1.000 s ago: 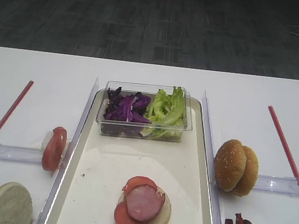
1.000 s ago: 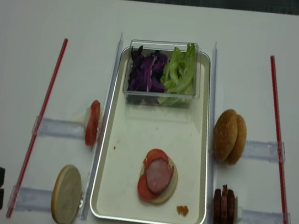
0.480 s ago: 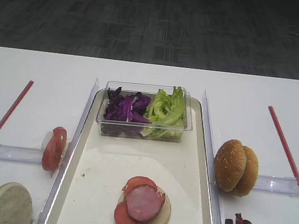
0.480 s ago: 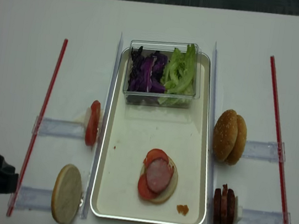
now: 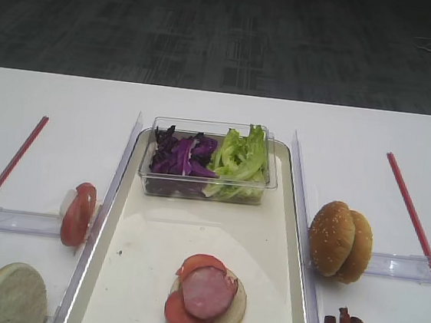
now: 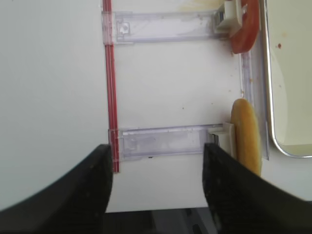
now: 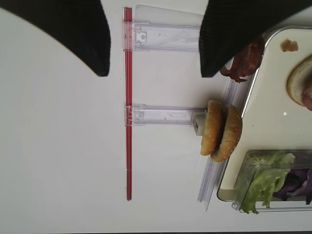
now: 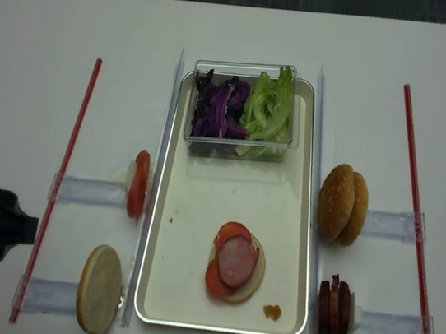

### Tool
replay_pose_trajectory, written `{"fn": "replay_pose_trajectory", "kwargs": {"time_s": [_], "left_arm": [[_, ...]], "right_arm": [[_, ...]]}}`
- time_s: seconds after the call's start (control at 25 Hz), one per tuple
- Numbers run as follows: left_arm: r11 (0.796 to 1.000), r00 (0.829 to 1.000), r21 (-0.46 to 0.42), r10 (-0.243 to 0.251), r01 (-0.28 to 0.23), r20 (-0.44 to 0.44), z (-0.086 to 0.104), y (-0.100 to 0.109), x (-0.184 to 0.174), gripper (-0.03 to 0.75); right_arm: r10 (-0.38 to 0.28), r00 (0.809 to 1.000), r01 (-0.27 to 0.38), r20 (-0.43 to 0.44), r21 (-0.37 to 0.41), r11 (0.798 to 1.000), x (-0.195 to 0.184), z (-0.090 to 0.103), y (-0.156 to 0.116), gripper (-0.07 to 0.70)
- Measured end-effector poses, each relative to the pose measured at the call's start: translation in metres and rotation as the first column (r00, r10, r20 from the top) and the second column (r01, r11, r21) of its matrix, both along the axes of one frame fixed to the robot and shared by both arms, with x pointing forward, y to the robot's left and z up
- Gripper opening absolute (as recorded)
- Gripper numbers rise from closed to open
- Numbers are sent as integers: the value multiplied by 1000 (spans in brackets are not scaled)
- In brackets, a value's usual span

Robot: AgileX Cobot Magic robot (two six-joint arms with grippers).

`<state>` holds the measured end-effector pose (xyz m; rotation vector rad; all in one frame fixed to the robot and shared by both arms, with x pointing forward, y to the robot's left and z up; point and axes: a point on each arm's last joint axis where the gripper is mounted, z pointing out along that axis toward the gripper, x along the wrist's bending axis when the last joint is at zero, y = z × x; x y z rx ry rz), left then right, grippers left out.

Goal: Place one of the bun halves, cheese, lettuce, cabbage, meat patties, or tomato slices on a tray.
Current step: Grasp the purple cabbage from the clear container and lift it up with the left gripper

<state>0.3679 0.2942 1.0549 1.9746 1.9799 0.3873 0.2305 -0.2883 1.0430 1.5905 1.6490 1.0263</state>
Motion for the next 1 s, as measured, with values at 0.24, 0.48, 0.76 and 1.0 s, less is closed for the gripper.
{"fn": "replay_pose_trajectory", "kwargs": {"time_s": [0.24, 0.48, 0.76, 1.0], "left_arm": [[1000, 1000, 6, -13, 13, 2, 7, -1, 18, 420], [997, 996, 8, -82, 82, -18, 9, -12, 39, 420], [984, 983, -9, -178, 178, -39, 8, -48, 74, 420], [978, 976, -9, -207, 207, -60, 8, -82, 108, 420]], "right_arm": [[0, 1000, 0, 0, 0, 1000, 0, 0, 0, 417], [1, 1000, -1, 0, 1, 1000, 0, 0, 0, 417], [1, 1000, -1, 0, 1, 1000, 0, 0, 0, 417], [1, 1000, -1, 0, 1, 1000, 0, 0, 0, 417]]}}
